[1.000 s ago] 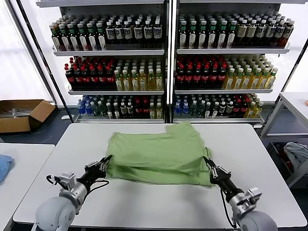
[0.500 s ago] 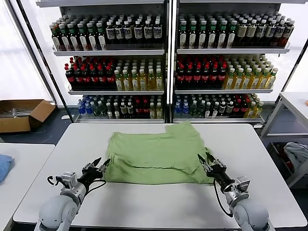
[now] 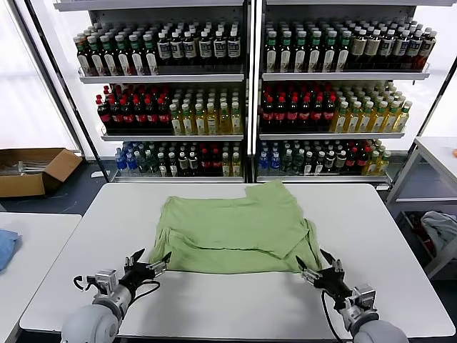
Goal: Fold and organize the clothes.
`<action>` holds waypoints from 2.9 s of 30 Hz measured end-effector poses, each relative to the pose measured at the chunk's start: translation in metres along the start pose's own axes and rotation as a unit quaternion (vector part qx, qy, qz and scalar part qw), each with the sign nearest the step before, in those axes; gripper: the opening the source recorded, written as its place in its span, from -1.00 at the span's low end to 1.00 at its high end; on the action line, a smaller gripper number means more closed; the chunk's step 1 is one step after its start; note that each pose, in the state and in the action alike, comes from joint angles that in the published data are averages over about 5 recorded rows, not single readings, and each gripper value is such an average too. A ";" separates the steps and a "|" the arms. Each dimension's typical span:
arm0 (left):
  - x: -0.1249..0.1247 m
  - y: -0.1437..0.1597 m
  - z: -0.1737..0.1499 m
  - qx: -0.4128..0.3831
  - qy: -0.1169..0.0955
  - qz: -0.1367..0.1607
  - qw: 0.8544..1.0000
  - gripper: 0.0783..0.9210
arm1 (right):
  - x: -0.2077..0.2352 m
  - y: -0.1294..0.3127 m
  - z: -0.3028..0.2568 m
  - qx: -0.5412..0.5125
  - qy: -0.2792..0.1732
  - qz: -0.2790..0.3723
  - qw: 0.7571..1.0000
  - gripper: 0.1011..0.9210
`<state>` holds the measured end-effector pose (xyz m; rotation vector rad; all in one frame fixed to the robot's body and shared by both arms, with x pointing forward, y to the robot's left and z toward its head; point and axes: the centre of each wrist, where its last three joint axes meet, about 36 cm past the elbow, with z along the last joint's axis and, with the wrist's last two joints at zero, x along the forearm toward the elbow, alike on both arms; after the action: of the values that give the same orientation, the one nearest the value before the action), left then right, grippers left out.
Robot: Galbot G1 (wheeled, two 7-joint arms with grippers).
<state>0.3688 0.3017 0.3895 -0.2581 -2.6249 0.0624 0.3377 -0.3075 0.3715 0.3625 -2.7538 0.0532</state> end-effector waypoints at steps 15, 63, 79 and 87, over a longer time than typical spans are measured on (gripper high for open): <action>0.001 0.003 0.013 0.002 0.017 0.014 1.000 -0.24 | 0.007 0.001 0.008 -0.009 0.018 0.006 1.000 -0.87; 0.134 -0.002 -0.004 -0.053 0.025 0.002 0.998 0.41 | 0.094 0.001 -0.042 -0.002 -0.032 -0.040 0.999 0.62; 0.032 0.058 -0.038 -0.054 0.028 0.052 0.997 0.77 | -0.083 -0.052 -0.090 0.001 -0.031 -0.095 0.995 0.76; -0.025 0.084 -0.059 -0.045 0.028 0.047 0.998 0.77 | -0.146 -0.062 -0.104 0.003 -0.002 -0.099 0.995 0.76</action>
<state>0.4333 0.3786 0.4221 -0.4085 -2.5628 -0.0302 0.5216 -0.3235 0.4155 0.6358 -2.7065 0.0097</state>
